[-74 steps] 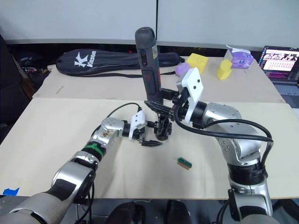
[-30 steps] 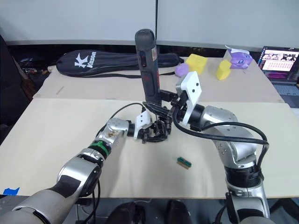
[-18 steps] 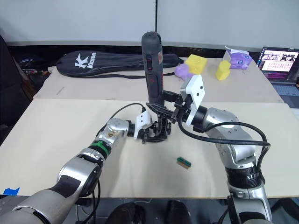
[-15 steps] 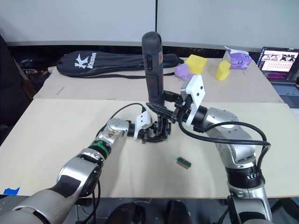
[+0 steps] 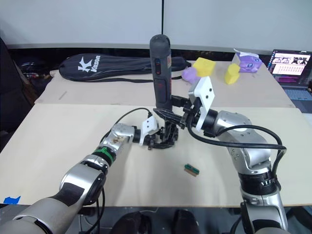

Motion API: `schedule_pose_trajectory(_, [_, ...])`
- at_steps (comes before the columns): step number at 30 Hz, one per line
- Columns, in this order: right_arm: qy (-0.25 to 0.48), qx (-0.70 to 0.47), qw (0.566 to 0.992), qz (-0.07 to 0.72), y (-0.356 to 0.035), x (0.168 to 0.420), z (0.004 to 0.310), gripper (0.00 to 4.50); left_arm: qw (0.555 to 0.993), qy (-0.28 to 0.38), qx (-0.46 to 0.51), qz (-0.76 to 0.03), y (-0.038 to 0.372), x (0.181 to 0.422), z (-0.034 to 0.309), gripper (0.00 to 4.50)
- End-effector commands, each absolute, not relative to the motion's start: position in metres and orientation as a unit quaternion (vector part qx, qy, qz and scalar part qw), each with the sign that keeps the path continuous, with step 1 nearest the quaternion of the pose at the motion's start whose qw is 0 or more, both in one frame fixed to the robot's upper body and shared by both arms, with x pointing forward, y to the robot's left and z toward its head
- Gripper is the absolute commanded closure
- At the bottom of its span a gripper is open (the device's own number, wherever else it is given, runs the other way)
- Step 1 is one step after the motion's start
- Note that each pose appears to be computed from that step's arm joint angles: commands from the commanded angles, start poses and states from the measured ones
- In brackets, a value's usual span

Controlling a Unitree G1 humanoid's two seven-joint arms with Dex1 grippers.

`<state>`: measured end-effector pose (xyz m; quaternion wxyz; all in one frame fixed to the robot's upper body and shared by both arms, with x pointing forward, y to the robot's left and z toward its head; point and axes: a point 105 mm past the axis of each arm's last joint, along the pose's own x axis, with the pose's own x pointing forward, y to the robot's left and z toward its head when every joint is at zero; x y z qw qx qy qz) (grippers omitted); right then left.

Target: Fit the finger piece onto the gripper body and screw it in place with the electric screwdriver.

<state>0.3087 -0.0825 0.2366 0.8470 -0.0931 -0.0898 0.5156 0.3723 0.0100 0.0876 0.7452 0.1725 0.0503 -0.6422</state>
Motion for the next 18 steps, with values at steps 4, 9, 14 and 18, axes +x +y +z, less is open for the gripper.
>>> schedule_pose_trajectory(4, [-0.013,-0.101,0.861,0.498,-0.088,0.321,0.2,2.58,0.753,0.027,0.176,-0.633,0.011,0.38,0.104,2.17])
schedule_pose_trajectory(9, [-0.001,-0.108,0.863,0.494,-0.092,0.324,0.192,2.58,0.753,0.026,0.176,-0.634,0.012,0.38,0.104,2.17])
schedule_pose_trajectory(14, [0.007,-0.108,0.866,0.488,-0.097,0.325,0.185,2.58,0.752,0.028,0.177,-0.634,0.013,0.379,0.103,2.17])
schedule_pose_trajectory(18, [0.011,-0.107,0.869,0.483,-0.101,0.325,0.18,2.58,0.752,0.028,0.177,-0.635,0.014,0.379,0.102,2.17])
